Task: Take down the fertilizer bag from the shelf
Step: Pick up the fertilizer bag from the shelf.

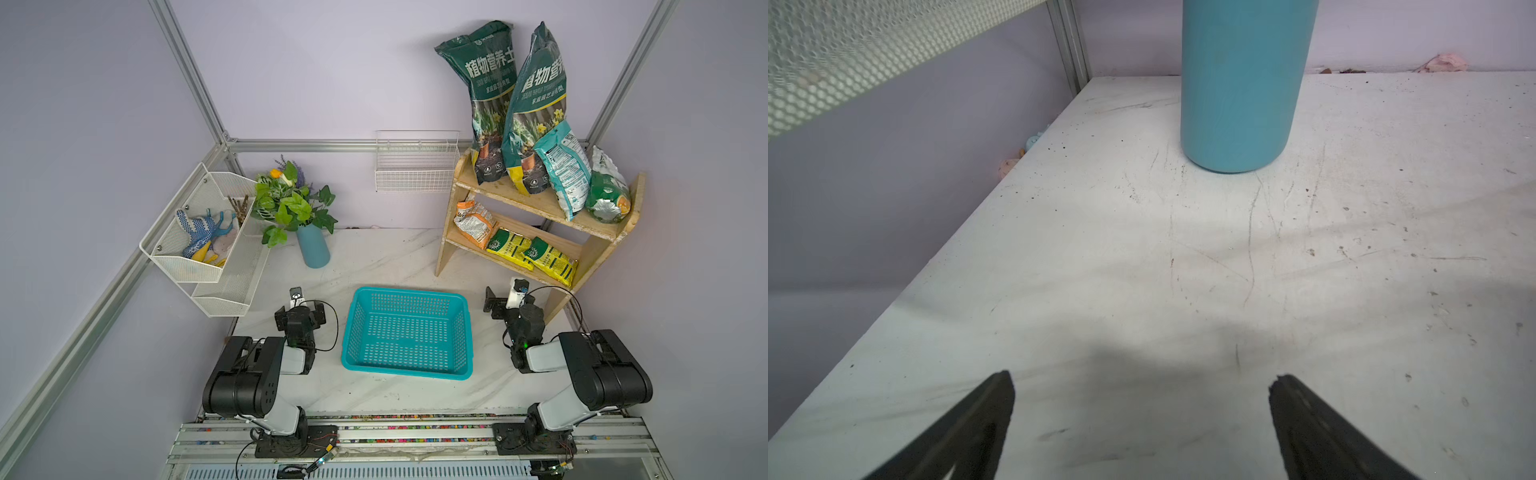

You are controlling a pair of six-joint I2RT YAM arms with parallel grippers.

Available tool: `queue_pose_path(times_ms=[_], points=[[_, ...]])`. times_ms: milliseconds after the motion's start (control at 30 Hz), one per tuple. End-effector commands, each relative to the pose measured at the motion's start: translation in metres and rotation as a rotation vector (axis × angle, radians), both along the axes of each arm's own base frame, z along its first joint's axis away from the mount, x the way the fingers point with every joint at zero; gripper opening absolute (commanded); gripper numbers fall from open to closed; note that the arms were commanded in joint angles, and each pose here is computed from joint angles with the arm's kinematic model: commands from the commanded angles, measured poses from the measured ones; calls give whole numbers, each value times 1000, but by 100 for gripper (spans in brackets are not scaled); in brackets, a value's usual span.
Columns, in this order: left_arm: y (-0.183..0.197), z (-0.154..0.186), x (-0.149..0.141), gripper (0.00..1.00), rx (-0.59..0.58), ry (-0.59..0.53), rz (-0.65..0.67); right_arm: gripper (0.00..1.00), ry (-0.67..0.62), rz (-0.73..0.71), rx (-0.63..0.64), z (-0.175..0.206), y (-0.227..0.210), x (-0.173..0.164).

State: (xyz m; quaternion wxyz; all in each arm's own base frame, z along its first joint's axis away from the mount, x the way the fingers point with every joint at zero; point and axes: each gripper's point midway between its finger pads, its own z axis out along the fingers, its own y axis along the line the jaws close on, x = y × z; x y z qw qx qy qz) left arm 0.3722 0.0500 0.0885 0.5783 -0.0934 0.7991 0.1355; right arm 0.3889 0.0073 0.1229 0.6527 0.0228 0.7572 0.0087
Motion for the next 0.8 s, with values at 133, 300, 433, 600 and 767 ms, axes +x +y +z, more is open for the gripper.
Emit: queue_pose_path(times_ms=[133,300,433,600,767], points=[[0,27,22,100,7,-78,4,99,-40,-4,-12,10,0,3],[0,27,22,100,7,-77,3,99,-40,-4,-12,10,0,3],[0,28,22,100,7,-79,4,99,-41,-5,-12,11,0,3],[0,27,22,100,7,-78,4,99,-40,-5,-11,10,0,3],[0,28,22,100,4,-79,7,99,-37,-15,-6,9,-2,3]])
